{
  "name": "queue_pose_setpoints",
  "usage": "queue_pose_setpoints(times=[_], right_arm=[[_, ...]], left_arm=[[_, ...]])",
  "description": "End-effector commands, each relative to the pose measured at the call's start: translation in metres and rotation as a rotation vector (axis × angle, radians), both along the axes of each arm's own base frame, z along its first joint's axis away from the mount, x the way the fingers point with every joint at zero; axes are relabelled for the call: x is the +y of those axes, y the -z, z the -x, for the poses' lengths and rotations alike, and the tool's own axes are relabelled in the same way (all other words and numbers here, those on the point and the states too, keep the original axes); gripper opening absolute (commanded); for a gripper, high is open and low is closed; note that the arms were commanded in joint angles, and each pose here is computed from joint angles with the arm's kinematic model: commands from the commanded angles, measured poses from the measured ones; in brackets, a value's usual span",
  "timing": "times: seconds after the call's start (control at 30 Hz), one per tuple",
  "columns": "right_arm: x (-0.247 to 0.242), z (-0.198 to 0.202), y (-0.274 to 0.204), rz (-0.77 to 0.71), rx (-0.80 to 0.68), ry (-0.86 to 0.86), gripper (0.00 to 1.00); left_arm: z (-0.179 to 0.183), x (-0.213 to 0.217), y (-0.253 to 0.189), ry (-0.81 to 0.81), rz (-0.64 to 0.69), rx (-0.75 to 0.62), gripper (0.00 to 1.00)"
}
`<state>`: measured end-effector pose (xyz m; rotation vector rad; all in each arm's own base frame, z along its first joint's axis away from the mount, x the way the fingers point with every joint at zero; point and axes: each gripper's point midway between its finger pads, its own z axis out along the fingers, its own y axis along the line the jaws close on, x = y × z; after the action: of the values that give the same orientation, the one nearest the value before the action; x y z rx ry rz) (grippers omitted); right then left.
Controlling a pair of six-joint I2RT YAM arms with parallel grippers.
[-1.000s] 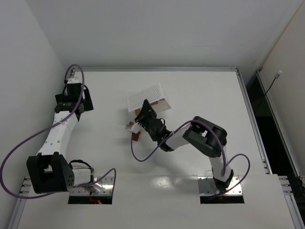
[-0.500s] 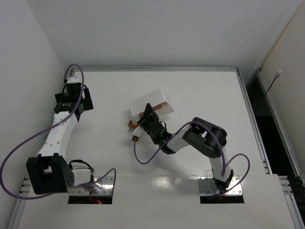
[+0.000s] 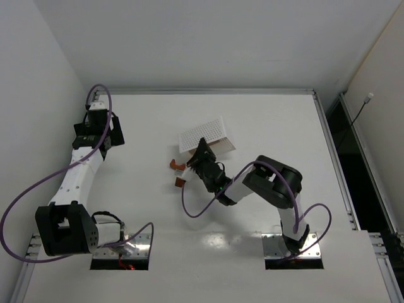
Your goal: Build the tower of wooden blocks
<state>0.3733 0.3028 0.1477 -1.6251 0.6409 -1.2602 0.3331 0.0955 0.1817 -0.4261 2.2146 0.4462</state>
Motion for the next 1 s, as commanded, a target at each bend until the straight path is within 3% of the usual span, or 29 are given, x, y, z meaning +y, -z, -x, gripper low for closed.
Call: queue_pose_setpoints(times=[0.0, 0.23, 0.53, 0.6, 0.8, 0.97], right_arm=[[-0.024, 0.034, -0.111, -0.460, -0.330, -0.020, 0.00], [-0.020, 0.028, -0.187, -0.615, -0.488, -0.036, 0.00], [-0.010, 0.045, -0.105, -0.404, -0.329, -0.102, 0.00], [-0.008, 0.044, -0.106, -0.398, -0.338, -0.124, 0.00], [-0.009, 0.032, -0.171, -0.504, -0.484, -0.086, 0.00], [-0.017, 0.030, -0.170, -0.490, -0.484, -0.064, 0.00]], left_arm=[[-0.009, 0.003, -0.011, -0.005, 0.002, -0.049, 1.00], [-0.011, 0.002, -0.012, 0.002, 0.007, -0.058, 1.00], [-0.013, 0.000, -0.005, 0.003, 0.022, -0.044, 1.00], [-0.014, 0.000, -0.001, 0.003, 0.023, -0.033, 1.00], [-0.016, -0.001, -0.005, 0.010, 0.028, -0.043, 1.00], [-0.017, -0.003, -0.004, 0.012, 0.040, -0.047, 1.00]])
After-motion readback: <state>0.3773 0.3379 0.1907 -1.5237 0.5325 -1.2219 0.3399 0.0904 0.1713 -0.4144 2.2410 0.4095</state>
